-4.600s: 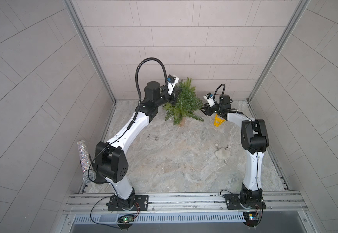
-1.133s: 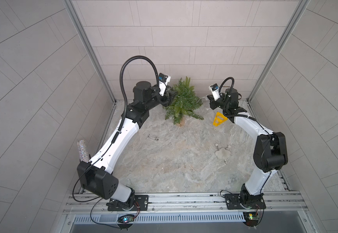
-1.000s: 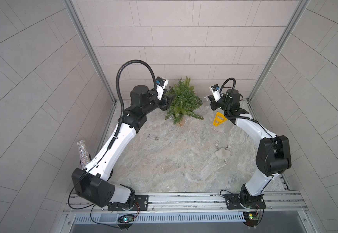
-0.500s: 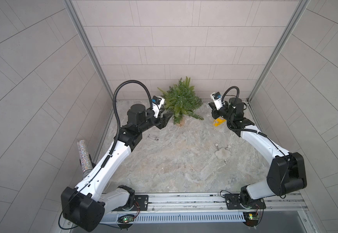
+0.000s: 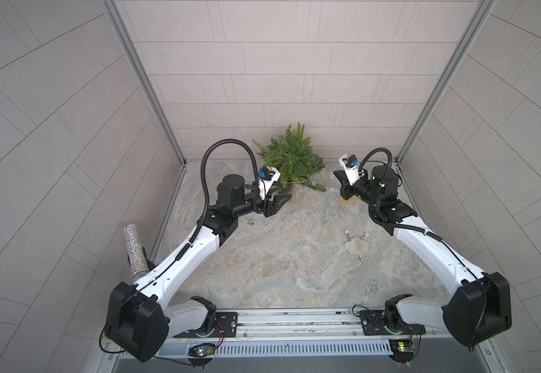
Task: Remove string lights from the small christmas tree
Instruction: Remove the light string from the Christmas tree.
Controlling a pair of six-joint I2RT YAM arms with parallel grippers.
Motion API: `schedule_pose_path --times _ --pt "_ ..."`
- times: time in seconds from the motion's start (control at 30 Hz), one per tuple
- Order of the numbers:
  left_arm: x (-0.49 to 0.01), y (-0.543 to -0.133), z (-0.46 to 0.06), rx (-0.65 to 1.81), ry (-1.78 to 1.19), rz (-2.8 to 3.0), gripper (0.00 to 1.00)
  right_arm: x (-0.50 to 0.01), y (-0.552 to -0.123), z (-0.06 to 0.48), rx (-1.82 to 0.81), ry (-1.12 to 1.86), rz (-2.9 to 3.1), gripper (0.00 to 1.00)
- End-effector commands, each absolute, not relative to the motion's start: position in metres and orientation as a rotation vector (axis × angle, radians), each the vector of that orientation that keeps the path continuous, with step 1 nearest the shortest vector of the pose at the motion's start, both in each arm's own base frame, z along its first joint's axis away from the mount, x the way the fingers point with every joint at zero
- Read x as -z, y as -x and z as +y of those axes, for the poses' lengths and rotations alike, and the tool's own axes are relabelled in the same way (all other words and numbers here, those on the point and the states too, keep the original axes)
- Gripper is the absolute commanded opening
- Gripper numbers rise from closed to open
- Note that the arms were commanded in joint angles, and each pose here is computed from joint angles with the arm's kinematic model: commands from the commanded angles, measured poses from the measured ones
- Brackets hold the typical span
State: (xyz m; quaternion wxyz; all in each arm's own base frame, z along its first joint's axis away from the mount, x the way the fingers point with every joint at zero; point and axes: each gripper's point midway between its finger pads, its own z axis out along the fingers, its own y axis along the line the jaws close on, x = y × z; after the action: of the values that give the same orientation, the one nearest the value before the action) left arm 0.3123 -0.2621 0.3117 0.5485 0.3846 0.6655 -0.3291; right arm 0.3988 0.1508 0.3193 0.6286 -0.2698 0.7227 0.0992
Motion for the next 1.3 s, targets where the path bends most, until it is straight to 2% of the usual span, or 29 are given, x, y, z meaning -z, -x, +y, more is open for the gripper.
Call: schedule_pose_path --times 0.0,0.27,0.7,1.03,1.27 --pt "-0.329 -0.305 -0.270 0.762 -0.996 1.436 0.57 -0.327 -0.385 0.154 -0.243 0.620 1.655 0.00" --pt "-0.326 -0.309 -0.277 0.697 -1.035 1.424 0.57 -0.311 -0.372 0.151 -0.282 0.565 1.718 0.00" --pt "-0.330 -0.309 -0.277 0.684 -1.027 1.432 0.56 -0.287 -0.437 0.146 -0.154 0.514 1.853 0.00" --pt "-0.330 -0.313 -0.276 0.666 -1.025 1.440 0.56 -0.269 -0.442 0.112 -0.132 0.365 1.971 0.00" --pt "-0.327 -0.314 -0.270 0.624 -1.020 1.464 0.56 -0.254 -0.440 0.115 -0.137 0.424 2.020 0.00"
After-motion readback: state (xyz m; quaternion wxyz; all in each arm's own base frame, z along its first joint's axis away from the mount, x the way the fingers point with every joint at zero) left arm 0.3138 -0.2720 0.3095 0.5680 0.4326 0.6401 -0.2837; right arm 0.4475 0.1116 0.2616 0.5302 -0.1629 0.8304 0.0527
